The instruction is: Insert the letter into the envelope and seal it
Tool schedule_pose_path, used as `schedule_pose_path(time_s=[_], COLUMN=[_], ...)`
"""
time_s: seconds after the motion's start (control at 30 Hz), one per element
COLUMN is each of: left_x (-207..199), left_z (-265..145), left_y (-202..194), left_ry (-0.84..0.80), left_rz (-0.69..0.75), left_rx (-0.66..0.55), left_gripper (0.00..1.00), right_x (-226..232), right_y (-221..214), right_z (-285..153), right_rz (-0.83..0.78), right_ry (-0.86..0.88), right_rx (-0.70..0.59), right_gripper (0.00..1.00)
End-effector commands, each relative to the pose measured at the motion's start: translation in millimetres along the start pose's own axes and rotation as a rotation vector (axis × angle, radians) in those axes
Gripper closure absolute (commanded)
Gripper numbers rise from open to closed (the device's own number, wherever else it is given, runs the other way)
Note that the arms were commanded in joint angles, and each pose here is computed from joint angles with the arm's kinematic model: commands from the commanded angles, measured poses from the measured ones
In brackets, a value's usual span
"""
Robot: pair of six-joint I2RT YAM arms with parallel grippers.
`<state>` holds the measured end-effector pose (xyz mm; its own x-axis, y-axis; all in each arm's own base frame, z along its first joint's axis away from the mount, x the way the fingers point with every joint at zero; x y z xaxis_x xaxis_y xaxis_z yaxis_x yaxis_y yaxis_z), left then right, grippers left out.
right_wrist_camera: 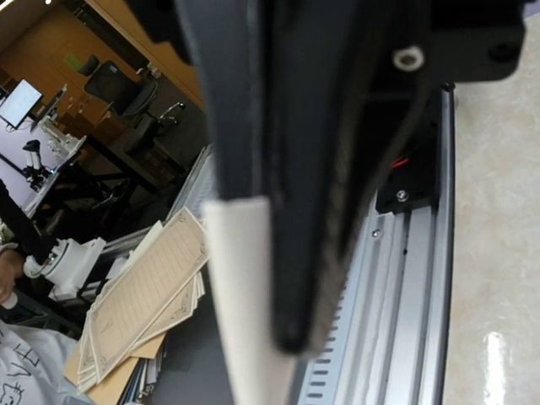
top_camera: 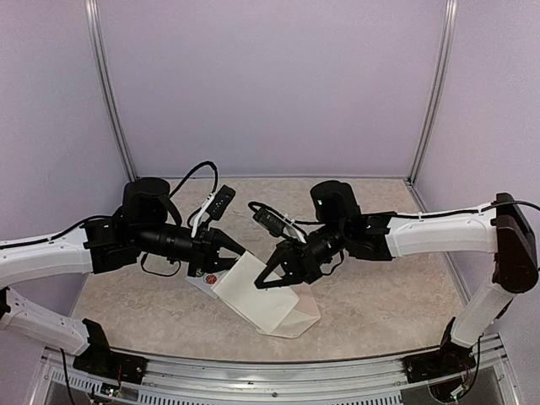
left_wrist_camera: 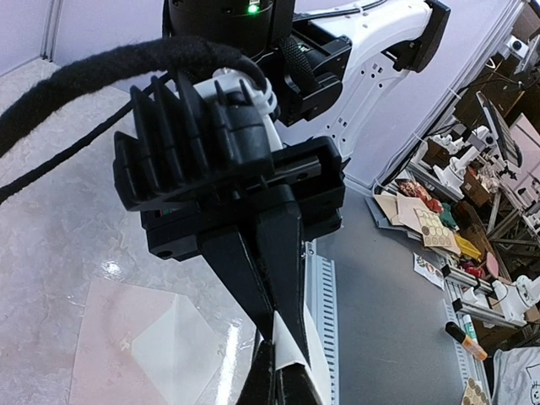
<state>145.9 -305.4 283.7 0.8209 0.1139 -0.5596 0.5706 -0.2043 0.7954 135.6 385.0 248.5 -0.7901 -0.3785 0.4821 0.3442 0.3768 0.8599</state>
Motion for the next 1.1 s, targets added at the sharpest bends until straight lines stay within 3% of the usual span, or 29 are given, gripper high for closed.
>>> schedule_pose_path(time_s=[0.0, 0.2, 0.27, 0.5, 0.57, 0.67, 0.93, 1.0, 1.07], left_x=[-2, 3, 1, 2, 4, 8, 17, 18, 18], left_z=[-4, -23, -22, 0, 5, 9, 13, 12, 12], left_y=[15, 25, 25, 16, 15, 13, 8, 7, 5], left_ry=[0.009, 0.006, -0.008, -0.019, -0.007, 0.006, 0.05, 0.053, 0.054], left_rz=[0.005, -0.048, -0.063, -0.084, -0.081, -0.088, -0.098, -0.096, -0.095], left_rx=[-0.029, -0.088, -0.085, -0.015, -0.008, 0.002, 0.015, 0.015, 0.017], left_gripper=[0.89, 0.31, 0.17, 0.09, 0.14, 0.32, 0.89, 0.98, 1.0], right_x=[0, -3, -4, -7, -8, -8, -8, -6, -3], right_y=[-1, 2, 3, 4, 5, 4, 1, 3, 5], right_z=[4, 1, 2, 2, 2, 1, 0, 0, -1], right_rz=[-0.007, -0.017, -0.023, -0.026, -0.03, -0.018, -0.01, -0.018, -0.025], right_ry=[0.002, -0.063, -0.07, -0.091, -0.096, -0.101, -0.115, -0.111, -0.109], right_rx=[0.022, 0.033, 0.035, 0.04, 0.039, 0.047, 0.055, 0.049, 0.04], right_gripper=[1.0, 1.0, 1.0, 1.0, 1.0, 1.0, 1.0, 1.0, 1.0])
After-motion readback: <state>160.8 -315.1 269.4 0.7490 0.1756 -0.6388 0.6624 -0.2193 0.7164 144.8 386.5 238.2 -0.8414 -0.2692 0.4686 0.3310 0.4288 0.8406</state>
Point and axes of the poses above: each gripper's point midway between its finger pads, its own z axis out along the fingers, its own x axis along the line the jaws close on, y = z × x, the point moved 5 cm from there along -z, back along the fingers, and after that the axes turned 9 degrees about -z, right-handed, at the moved point
